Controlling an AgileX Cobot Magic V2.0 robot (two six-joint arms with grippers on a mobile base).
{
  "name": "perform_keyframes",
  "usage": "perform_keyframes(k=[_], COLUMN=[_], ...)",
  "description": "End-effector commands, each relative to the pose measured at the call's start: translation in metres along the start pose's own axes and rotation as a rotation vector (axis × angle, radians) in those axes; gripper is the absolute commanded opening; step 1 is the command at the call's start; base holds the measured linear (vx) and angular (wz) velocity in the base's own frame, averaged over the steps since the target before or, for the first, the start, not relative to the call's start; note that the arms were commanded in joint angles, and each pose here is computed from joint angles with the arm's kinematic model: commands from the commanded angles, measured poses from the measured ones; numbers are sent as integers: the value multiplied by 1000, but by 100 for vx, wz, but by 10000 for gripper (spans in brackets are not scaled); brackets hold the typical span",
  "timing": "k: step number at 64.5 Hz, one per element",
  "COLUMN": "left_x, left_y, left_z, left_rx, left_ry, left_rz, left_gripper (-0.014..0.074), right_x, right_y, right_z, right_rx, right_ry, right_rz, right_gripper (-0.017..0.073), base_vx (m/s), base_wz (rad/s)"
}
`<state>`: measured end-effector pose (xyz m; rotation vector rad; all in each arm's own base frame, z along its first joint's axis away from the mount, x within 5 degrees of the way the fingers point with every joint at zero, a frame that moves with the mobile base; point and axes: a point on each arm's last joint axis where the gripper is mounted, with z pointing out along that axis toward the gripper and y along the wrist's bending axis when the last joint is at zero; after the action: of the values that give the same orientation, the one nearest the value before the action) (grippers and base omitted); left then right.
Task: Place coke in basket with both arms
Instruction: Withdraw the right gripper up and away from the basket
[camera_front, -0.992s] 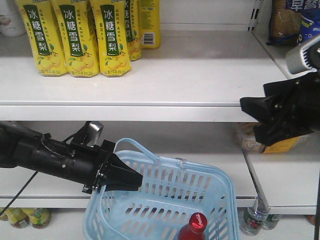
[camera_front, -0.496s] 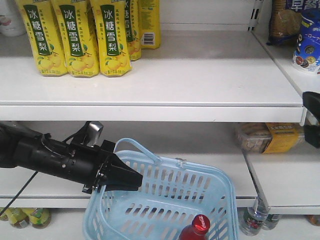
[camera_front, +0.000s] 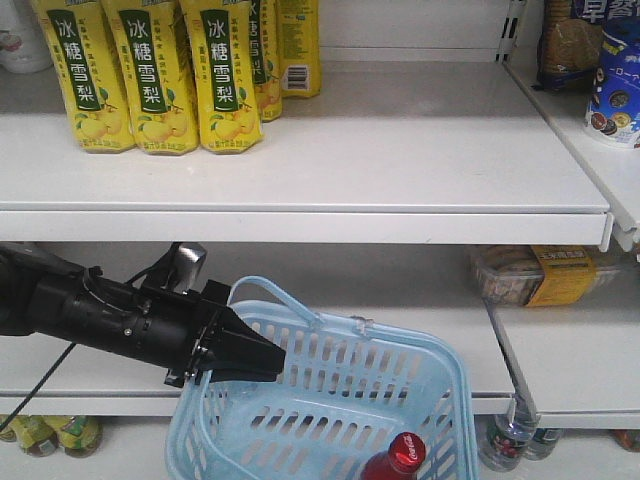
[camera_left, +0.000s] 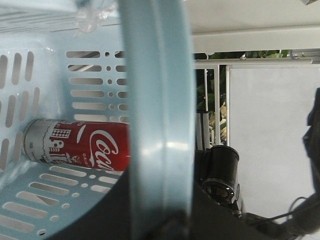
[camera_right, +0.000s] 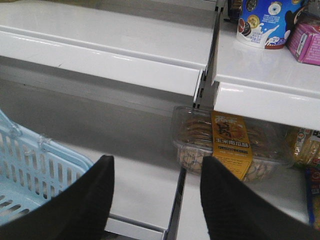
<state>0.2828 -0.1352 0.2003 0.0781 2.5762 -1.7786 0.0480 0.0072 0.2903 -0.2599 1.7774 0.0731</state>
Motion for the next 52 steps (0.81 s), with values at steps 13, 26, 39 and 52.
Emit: perform_keyframes(k=[13, 26, 39, 52], left_x=[-7, -7, -7, -7], left_y=[-24, -24, -24, -24], left_z=[-8, -8, -8, -8], left_rx=[80, 80, 80, 80], left_ry=[-93, -93, -93, -93], left_rz=[41, 41, 41, 41], left_gripper=[-6, -6, -6, -6], right_x=[34, 38, 43, 43], right_y=[4, 5, 6, 6], right_z=[-2, 5, 8, 8], right_rx=[1, 9, 3, -8], right_ry=[-108, -202, -208, -204], right_rz=[3, -32, -9, 33], right_gripper=[378, 378, 323, 53], base_vx=[0, 0, 0, 0], base_wz=[0, 0, 0, 0])
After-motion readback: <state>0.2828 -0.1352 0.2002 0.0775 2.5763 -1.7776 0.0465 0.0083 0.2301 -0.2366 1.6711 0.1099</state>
